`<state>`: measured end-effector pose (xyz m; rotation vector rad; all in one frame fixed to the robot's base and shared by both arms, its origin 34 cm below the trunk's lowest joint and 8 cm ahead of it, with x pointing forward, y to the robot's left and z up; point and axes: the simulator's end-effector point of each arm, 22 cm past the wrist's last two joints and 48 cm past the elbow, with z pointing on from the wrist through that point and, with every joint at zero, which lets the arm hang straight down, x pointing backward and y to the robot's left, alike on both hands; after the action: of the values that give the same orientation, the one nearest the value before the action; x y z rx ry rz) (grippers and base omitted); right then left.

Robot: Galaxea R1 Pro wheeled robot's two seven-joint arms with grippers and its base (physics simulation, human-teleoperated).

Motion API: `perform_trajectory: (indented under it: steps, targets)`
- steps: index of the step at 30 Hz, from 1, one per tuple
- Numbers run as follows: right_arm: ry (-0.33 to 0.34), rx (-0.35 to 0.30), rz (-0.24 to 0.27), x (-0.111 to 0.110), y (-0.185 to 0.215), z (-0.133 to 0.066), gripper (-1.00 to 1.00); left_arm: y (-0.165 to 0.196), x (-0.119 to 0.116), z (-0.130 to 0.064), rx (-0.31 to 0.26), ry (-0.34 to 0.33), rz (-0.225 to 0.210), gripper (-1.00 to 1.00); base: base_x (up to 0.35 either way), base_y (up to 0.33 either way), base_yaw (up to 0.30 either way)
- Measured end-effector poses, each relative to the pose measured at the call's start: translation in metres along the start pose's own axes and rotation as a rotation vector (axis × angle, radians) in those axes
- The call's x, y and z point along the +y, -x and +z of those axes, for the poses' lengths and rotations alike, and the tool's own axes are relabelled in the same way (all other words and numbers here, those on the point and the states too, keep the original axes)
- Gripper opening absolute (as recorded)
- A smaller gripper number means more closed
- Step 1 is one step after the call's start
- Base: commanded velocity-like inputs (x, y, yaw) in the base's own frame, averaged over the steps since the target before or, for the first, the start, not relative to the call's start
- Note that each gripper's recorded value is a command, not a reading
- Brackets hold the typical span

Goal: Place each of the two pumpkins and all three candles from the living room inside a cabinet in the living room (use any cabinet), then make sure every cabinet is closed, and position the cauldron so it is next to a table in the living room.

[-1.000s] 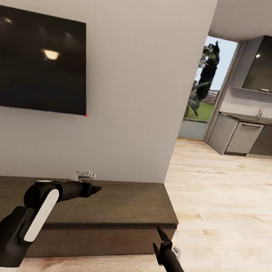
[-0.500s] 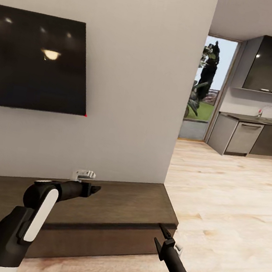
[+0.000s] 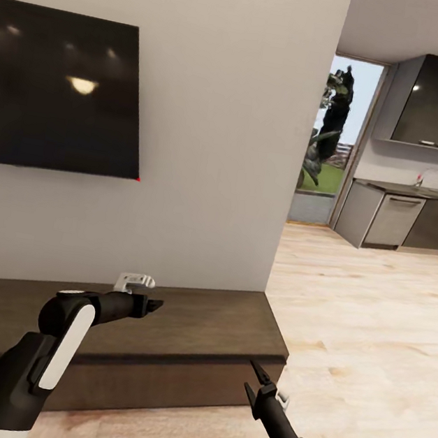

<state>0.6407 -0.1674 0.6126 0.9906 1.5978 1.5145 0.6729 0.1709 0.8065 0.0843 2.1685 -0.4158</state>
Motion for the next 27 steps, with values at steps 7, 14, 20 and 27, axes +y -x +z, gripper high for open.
perform_trajectory:
  steps: [7, 14, 20, 27]
  targets:
    - [-0.011, 0.004, 0.0, -0.017, -0.001, -0.001, 1.0, -0.013, 0.004, 0.006, 0.0, 0.002, 0.001, 1.0, 0.0, 0.0, 0.0]
    - [-0.04, 0.009, 0.003, -0.037, -0.002, -0.004, 1.0, -0.026, 0.008, 0.012, 0.0, 0.005, 0.003, 1.0, 0.0, 0.0, 0.0]
    - [-0.108, 0.023, -0.064, -0.056, 0.006, -0.013, 1.0, -0.022, 0.004, 0.014, -0.019, 0.004, 0.029, 1.0, 0.0, 0.0, 0.0]
    - [-0.167, 0.061, -0.14, -0.069, -0.001, -0.014, 1.0, -0.022, 0.004, 0.014, -0.019, 0.004, 0.029, 1.0, 0.0, 0.0, 0.0]
